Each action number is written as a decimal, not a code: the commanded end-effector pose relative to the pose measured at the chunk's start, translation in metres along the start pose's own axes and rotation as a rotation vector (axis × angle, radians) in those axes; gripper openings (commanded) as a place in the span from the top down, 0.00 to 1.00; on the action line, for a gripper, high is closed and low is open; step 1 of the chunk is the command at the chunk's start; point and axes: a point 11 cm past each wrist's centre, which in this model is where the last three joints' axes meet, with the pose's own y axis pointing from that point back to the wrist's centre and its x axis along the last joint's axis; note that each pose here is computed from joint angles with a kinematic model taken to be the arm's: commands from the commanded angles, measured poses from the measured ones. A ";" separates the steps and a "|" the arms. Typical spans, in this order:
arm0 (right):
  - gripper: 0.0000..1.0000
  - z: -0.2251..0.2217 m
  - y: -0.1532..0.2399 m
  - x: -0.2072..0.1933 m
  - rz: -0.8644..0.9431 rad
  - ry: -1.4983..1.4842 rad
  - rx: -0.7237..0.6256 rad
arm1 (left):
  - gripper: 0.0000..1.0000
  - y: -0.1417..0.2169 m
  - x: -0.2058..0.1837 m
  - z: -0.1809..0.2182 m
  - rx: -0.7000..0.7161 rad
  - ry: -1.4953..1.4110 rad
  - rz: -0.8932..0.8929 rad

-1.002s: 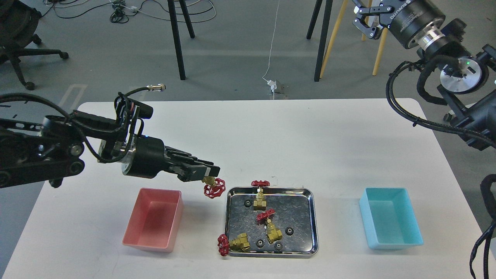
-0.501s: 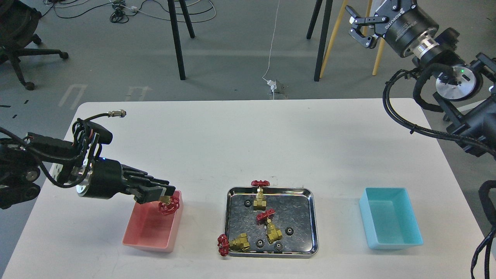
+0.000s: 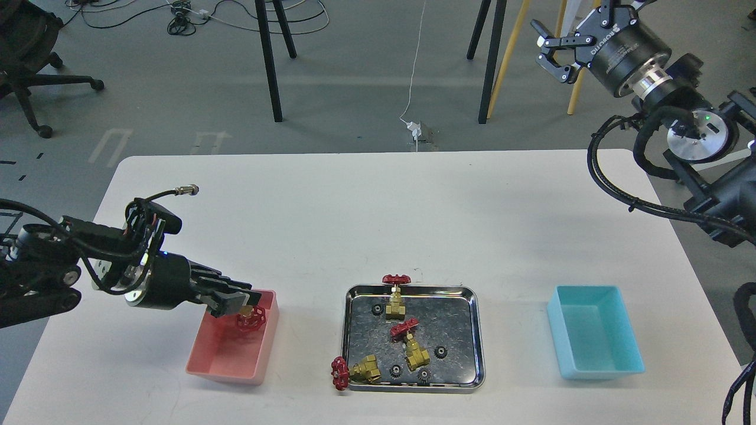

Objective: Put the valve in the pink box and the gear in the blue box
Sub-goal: 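Release the valve into the pink box and raise the left arm, then lower the right gripper into the tray toward a gear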

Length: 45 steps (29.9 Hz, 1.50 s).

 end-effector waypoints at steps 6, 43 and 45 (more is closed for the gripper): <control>0.01 0.003 0.002 0.003 0.006 -0.002 -0.004 | 0.59 -0.003 -0.007 0.000 -0.003 0.006 -0.006; 0.01 0.199 0.114 -0.139 -1.627 2.147 -1.135 | 0.34 0.030 0.246 0.135 -0.972 0.827 0.768; 0.01 0.209 0.121 -0.135 -1.694 2.170 -1.151 | 0.33 0.020 0.242 0.135 -0.971 0.848 0.762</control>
